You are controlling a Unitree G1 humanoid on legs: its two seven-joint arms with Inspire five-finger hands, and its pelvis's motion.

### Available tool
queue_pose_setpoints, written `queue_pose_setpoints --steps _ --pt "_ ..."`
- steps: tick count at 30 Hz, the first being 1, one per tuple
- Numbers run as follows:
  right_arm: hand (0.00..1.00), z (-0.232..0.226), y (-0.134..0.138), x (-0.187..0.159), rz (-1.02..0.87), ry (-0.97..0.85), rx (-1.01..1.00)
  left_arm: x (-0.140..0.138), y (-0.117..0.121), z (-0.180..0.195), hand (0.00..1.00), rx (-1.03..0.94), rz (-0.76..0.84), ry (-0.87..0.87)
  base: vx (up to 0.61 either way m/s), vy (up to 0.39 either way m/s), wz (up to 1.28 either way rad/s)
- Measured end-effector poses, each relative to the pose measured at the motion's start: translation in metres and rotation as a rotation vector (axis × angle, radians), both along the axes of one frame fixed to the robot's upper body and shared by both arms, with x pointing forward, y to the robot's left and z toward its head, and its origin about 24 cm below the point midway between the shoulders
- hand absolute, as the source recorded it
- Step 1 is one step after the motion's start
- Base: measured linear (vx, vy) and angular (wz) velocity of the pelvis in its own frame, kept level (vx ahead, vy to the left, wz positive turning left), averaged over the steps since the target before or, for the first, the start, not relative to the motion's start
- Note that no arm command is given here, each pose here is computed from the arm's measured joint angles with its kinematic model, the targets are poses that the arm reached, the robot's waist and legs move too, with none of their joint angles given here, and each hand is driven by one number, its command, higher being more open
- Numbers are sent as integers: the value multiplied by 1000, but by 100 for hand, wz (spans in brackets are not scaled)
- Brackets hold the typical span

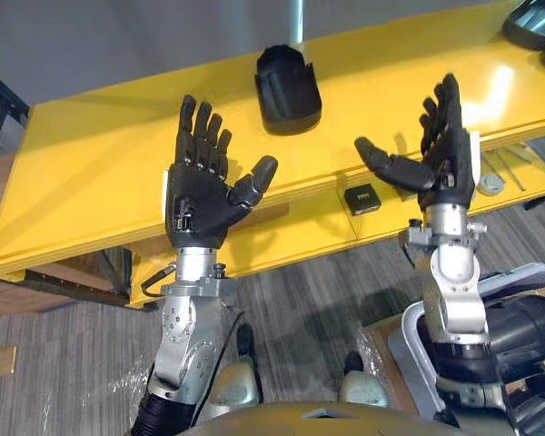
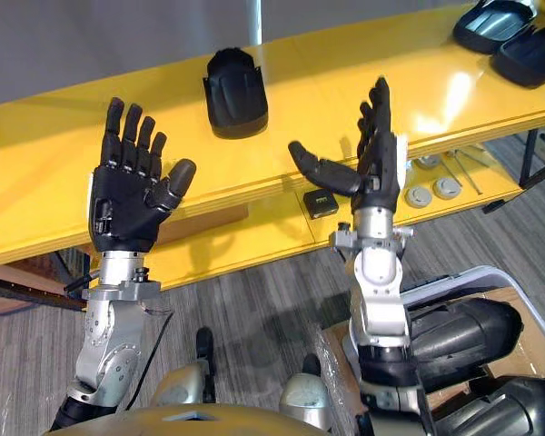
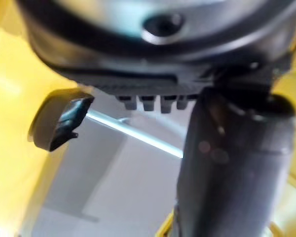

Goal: Walk over and take three plastic housings, then place them on the shelf

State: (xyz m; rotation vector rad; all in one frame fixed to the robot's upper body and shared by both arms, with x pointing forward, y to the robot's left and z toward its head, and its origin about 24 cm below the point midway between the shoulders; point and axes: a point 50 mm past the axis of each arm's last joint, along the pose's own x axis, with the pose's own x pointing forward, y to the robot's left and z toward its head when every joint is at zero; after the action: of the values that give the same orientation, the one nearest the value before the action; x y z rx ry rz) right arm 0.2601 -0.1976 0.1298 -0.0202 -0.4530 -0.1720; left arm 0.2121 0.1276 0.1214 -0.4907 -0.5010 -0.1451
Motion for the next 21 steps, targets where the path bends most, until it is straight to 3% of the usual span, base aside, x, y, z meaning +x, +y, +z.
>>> queue_pose_setpoints --steps 5,16,21 --pt "100 -18 2 -18 -4 38 54 -5 2 -13 100 24 4 72 -22 -18 -10" --pt "100 -23 21 -17 136 59 109 -8 14 -22 100 28 67 152 -4 -9 1" --pt "100 -25 42 -16 294 67 123 -7 13 -23 100 30 62 163 0 0 0"
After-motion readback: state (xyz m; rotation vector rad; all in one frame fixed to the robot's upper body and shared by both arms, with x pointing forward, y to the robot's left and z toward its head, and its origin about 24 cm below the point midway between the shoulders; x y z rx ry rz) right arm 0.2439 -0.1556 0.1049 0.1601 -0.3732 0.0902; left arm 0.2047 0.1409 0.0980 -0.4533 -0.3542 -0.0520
